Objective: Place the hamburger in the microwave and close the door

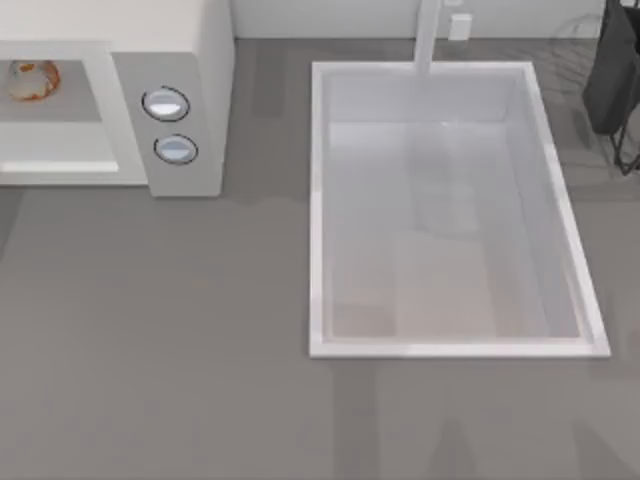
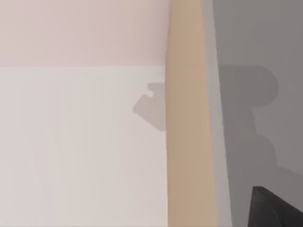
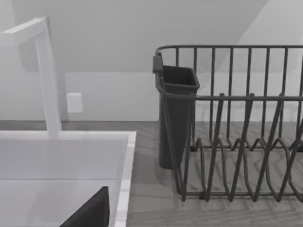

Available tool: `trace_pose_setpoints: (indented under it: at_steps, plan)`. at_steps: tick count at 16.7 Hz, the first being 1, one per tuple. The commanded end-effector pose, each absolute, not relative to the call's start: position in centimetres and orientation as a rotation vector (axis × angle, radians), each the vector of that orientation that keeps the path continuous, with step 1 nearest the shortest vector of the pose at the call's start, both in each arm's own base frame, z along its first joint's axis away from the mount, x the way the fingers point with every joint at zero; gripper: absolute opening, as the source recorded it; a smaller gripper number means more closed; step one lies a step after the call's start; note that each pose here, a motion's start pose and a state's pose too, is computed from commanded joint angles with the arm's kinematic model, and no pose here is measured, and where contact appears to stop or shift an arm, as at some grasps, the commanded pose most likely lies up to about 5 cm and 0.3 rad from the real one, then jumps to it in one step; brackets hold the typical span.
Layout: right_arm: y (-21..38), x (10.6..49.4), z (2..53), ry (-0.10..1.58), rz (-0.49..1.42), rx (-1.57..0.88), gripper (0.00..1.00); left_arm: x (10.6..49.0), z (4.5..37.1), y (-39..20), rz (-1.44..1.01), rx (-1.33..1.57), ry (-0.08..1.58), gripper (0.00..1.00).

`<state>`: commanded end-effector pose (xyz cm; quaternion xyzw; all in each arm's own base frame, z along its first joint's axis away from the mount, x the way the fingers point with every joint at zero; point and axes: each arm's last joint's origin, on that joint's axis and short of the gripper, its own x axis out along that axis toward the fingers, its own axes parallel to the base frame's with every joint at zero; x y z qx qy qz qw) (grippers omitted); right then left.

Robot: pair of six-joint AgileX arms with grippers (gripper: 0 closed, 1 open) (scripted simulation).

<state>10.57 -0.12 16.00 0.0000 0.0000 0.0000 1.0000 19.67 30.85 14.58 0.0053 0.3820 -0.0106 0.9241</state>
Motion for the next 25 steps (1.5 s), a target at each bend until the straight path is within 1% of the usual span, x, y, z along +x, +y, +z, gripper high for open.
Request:
trace_pose_setpoints:
  at_steps: [3,11,18,25]
  plan:
    - [-0.1,10.6,16.0,0.000,0.000,0.000,1.00,19.9,14.8,29.2,-0.023,0.011,0.787,0.00]
    - [-0.1,10.6,16.0,0.000,0.000,0.000,1.00,19.6,14.6,21.5,-0.022,0.011,0.786,0.00]
    - [-0.1,10.6,16.0,0.000,0.000,0.000,1.00,19.4,14.5,20.5,-0.021,0.004,0.787,0.00]
    - [-0.1,10.6,16.0,0.000,0.000,0.000,1.00,19.5,14.7,13.1,-0.022,0.005,0.792,0.00]
